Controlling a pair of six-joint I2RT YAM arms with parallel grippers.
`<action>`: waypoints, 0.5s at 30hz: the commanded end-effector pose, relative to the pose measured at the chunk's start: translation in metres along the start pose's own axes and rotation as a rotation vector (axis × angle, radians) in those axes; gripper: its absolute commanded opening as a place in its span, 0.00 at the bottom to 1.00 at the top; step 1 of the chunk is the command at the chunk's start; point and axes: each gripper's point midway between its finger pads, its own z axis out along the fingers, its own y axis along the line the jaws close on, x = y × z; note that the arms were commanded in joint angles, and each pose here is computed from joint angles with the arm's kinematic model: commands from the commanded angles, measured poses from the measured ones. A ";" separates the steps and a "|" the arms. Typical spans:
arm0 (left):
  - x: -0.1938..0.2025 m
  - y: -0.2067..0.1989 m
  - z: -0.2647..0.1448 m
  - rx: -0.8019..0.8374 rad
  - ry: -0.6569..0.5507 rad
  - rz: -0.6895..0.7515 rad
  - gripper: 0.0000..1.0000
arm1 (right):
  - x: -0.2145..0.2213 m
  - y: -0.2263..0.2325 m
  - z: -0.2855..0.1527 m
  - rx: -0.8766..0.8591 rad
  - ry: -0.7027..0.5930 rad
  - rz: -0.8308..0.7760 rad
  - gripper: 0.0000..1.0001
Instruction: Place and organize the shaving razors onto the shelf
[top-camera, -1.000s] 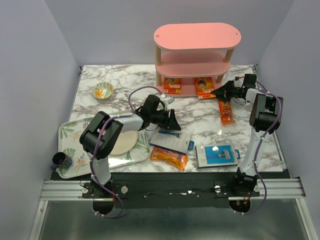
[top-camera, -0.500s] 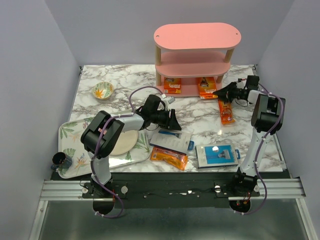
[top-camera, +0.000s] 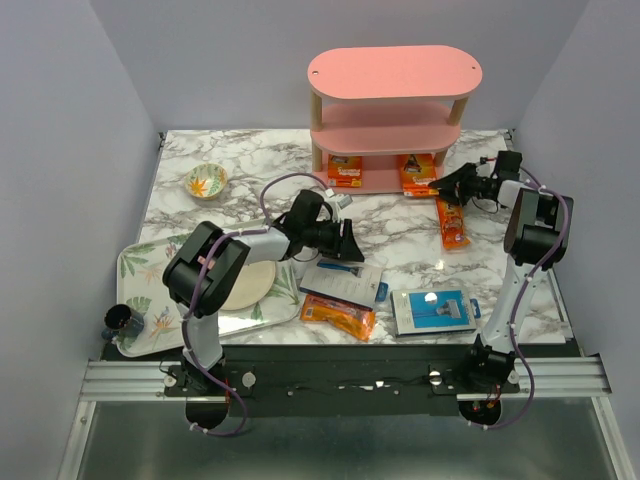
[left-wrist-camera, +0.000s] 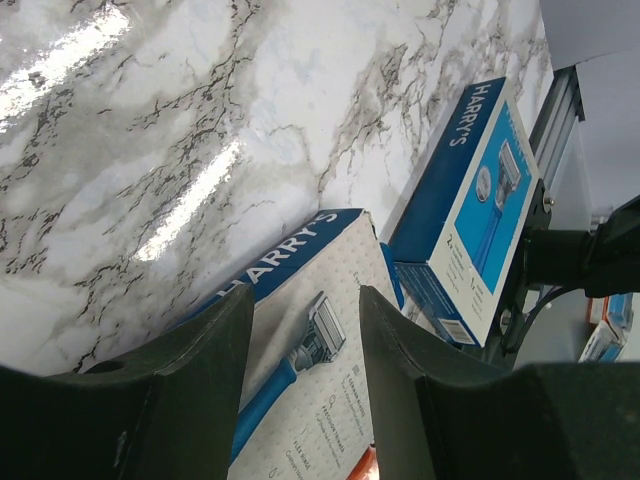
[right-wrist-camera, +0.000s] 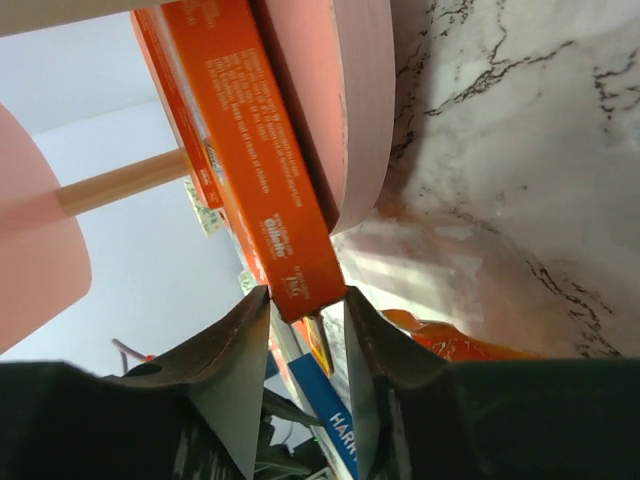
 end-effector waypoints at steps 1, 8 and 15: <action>0.004 0.001 0.007 -0.010 0.024 0.008 0.55 | 0.000 0.007 0.006 -0.004 -0.007 -0.006 0.52; 0.003 0.001 0.009 -0.007 0.024 0.008 0.55 | -0.002 0.017 -0.004 0.019 -0.022 -0.039 0.70; -0.004 -0.003 0.003 -0.005 0.007 0.051 0.55 | 0.008 0.021 -0.031 0.076 -0.039 -0.149 0.79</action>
